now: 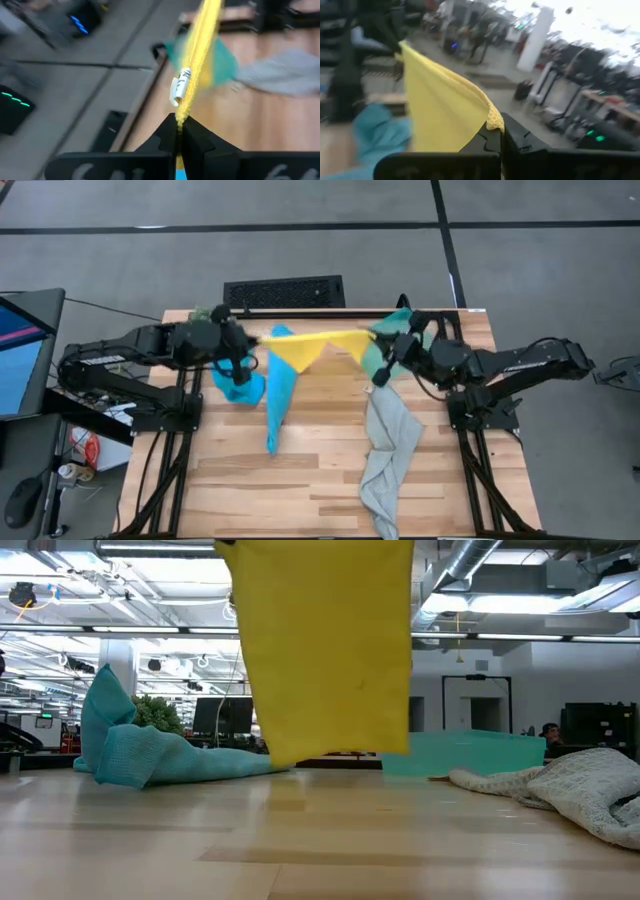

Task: Fold microfiber towels
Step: Fold the yellow towel

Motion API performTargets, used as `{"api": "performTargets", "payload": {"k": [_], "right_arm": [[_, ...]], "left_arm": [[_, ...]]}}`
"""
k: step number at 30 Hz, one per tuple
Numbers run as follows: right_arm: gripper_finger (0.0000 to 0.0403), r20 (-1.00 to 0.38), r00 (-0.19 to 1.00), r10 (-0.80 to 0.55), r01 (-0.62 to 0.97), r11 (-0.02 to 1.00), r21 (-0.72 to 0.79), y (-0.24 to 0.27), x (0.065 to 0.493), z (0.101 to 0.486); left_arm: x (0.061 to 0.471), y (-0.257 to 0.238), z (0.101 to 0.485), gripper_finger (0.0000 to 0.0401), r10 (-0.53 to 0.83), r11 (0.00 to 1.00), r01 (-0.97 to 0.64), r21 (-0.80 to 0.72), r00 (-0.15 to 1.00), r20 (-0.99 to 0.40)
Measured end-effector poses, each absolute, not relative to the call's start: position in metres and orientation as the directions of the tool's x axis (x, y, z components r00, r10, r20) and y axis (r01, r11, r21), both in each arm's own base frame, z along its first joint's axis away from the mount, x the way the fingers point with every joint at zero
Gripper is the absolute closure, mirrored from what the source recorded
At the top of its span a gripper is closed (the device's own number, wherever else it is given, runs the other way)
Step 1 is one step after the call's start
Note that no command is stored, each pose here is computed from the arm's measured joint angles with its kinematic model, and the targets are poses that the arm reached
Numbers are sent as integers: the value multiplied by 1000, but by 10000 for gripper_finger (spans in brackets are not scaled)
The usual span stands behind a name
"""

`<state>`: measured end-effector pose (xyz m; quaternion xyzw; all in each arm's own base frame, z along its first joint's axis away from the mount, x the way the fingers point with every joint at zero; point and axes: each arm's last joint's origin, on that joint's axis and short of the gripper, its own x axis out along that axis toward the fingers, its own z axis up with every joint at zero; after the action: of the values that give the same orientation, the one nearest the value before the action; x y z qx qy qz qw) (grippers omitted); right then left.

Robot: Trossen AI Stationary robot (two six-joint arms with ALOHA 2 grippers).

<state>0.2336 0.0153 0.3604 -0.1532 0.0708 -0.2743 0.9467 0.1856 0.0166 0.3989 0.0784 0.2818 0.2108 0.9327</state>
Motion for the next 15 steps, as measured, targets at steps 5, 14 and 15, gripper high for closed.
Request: {"api": "performTargets", "payload": {"k": [5,14,15], "right_arm": [[391,-242,870,-430,368,891,-265,46,230,335],[391,-432,874,-222,226,973,-43,120,225,253],[391,-439,875,-203,219,976,-16,128,225,246]], "left_arm": [[190,-10,363,401,306,951,-256,173,695,-650],[206,-79,290,401,72,987,-156,-38,644,-761],[207,-87,283,401,46,987,-146,-61,636,-770]]}}
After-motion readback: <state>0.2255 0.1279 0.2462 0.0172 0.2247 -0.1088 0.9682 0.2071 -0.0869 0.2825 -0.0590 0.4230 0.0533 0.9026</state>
